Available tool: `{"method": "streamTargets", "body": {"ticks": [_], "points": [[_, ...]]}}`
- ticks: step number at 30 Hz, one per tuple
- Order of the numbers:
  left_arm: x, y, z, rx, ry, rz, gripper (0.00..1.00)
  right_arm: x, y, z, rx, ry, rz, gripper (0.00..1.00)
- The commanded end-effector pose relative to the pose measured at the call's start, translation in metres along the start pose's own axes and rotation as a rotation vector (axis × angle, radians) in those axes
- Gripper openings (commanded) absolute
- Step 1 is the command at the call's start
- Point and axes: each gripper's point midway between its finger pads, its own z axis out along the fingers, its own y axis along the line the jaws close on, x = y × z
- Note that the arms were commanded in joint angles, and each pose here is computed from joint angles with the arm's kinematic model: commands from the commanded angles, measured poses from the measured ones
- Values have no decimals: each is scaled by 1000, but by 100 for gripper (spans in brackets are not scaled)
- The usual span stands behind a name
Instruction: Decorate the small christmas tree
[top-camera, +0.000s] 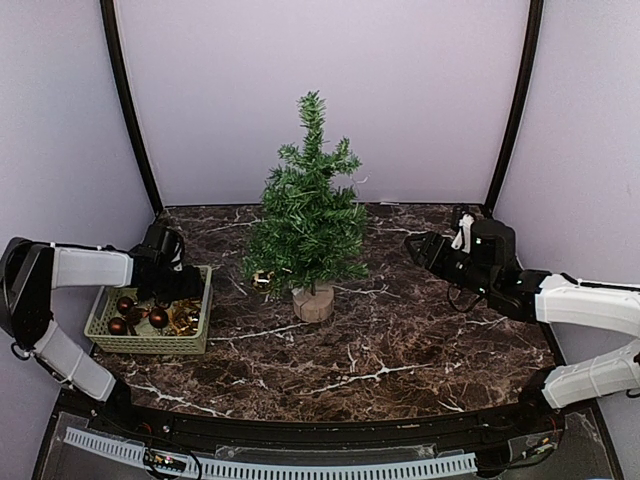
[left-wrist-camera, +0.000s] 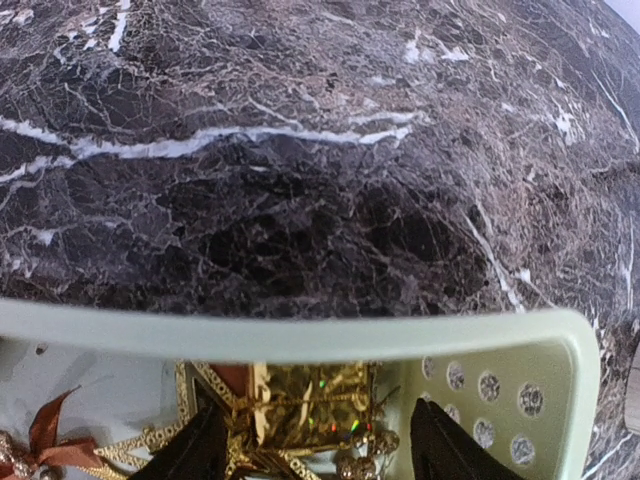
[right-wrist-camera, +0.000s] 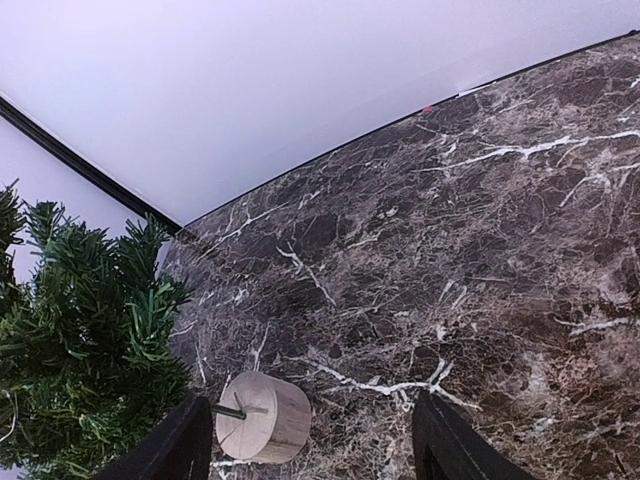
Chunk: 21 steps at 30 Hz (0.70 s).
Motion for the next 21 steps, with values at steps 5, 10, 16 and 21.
{"method": "streamTargets", "body": {"ticks": [5, 10, 16, 21], "points": [[-30, 2, 9, -51, -70, 24, 56, -5, 0, 0, -14, -26, 21, 69], [-24, 5, 19, -70, -33, 26, 50, -3, -1, 3, -15, -20, 29, 70], [-21, 7, 18, -80, -26, 23, 44, -3, 0, 4, -20, -19, 29, 70], [-21, 8, 11, -74, -45, 12, 40, -6, 4, 2, -31, -27, 30, 70]]}}
